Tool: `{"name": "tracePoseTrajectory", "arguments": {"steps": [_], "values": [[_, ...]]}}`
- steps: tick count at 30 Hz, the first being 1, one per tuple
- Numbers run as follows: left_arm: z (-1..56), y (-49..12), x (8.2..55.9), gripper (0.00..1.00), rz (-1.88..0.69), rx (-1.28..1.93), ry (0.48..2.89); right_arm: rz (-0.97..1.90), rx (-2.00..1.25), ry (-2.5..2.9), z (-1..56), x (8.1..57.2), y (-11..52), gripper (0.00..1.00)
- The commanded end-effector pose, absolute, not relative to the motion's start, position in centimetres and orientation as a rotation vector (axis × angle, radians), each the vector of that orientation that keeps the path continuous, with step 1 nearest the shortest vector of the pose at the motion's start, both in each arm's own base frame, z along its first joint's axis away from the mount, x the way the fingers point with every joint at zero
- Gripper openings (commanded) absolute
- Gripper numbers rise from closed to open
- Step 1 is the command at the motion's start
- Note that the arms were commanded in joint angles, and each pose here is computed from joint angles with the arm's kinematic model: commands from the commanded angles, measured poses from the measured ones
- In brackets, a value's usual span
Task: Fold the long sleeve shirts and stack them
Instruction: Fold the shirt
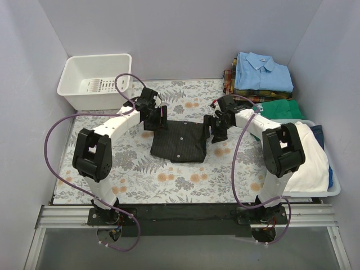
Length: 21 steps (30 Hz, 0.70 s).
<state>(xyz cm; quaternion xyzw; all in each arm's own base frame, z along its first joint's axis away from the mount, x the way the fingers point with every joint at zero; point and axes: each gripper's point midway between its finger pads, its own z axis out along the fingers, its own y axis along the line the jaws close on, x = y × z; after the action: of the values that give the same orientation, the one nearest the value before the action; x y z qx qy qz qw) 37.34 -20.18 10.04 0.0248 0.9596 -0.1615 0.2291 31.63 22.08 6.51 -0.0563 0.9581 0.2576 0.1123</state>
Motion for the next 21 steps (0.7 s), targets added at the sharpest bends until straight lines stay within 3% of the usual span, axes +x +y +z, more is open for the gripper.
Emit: {"name": "tracePoseTrajectory", "arguments": {"steps": [1,8,15,18,19,21], "values": [[9.2,-18.8,37.2,0.59,-0.384,0.026,2.663,0.885,-0.246,2.778,5.8,32.3,23.7,0.74],[8.8,-18.4,37.1,0.59,-0.382,0.016,2.668,0.970,-0.255,2.808,3.6,32.2,24.6,0.80],[6.5,-18.0,36.2,0.59,-0.368,0.022,2.722,1.020,-0.233,2.869,1.2,31.5,25.0,0.79],[5.0,-18.1,35.1,0.58,-0.387,0.023,2.767,1.066,-0.215,2.887,0.5,31.2,25.4,0.69],[4.6,-18.1,34.9,0.58,-0.388,0.024,2.775,1.068,-0.213,2.893,0.2,31.2,25.4,0.57],[3.6,-18.0,34.3,0.58,-0.392,0.020,2.800,1.077,-0.205,2.905,-0.1,31.0,25.4,0.45]]}}
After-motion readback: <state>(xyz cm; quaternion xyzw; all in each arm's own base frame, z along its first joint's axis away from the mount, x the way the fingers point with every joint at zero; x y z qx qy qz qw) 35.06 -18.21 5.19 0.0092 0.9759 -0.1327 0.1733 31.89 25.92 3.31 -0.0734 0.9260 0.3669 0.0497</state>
